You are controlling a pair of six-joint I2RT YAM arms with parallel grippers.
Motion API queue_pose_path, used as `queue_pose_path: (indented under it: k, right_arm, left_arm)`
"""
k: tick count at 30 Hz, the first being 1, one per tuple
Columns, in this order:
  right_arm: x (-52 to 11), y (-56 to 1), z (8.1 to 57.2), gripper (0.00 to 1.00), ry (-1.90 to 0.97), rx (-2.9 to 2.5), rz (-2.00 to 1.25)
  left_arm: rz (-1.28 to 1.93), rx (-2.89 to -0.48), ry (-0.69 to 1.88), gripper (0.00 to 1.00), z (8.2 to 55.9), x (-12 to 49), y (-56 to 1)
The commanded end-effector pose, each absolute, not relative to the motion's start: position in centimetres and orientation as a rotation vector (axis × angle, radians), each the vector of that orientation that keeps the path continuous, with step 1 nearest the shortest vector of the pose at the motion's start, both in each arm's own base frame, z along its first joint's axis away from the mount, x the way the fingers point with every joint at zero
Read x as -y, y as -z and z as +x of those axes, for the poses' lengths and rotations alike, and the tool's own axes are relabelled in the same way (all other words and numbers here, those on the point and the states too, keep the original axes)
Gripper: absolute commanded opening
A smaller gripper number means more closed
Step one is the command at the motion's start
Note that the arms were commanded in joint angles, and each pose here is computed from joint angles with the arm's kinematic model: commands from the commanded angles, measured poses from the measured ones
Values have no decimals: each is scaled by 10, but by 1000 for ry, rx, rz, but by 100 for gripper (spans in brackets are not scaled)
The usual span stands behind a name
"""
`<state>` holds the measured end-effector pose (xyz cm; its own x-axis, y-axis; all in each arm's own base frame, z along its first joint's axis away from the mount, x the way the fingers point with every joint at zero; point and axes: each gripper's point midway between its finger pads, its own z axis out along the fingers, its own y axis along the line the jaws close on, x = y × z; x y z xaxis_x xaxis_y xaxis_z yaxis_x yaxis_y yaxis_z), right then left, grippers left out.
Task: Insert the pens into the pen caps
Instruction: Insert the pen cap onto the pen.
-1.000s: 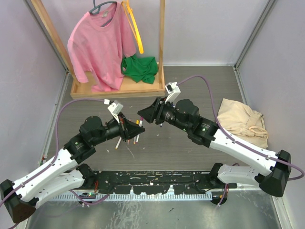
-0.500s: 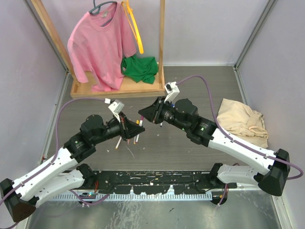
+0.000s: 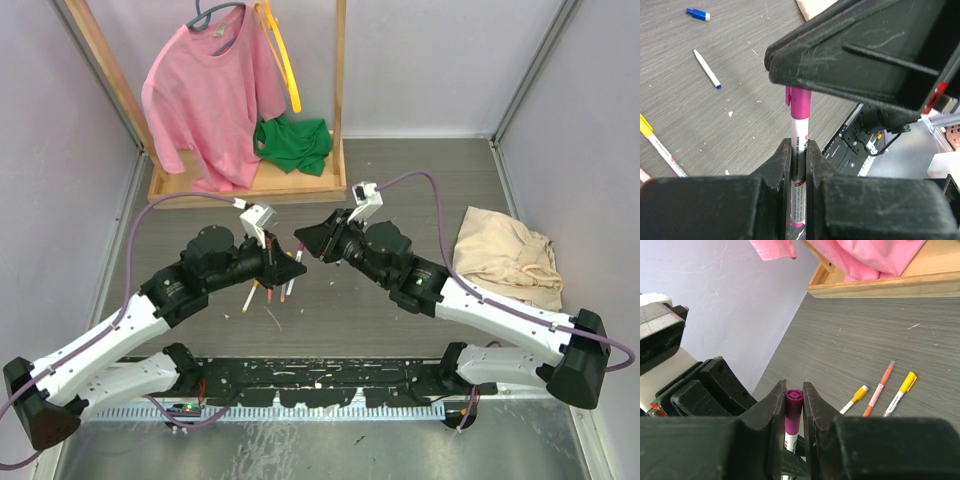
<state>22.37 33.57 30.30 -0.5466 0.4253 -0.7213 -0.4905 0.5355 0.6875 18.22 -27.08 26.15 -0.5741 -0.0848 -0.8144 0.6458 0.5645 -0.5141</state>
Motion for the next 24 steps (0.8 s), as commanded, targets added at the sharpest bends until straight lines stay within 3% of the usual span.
queue_pose_path:
  k: [1, 16, 20, 24]
  right_arm:
    - [-348, -240, 164, 0, -1096, -2009, -252]
    - [-363, -140, 61, 0, -1132, -2254, -368]
    - [-362, -126, 48, 0, -1146, -2284, -371]
    - [-360, -147, 62, 0, -1089, -2218, -348]
  left_arm:
    - [310, -1560, 1096, 0, 215, 268, -382]
    - [345, -1421, 1112, 0, 213, 273, -438]
    - [344, -1427, 1103, 0, 213, 272, -437]
    - [355, -1442, 1110, 0, 212, 275, -430]
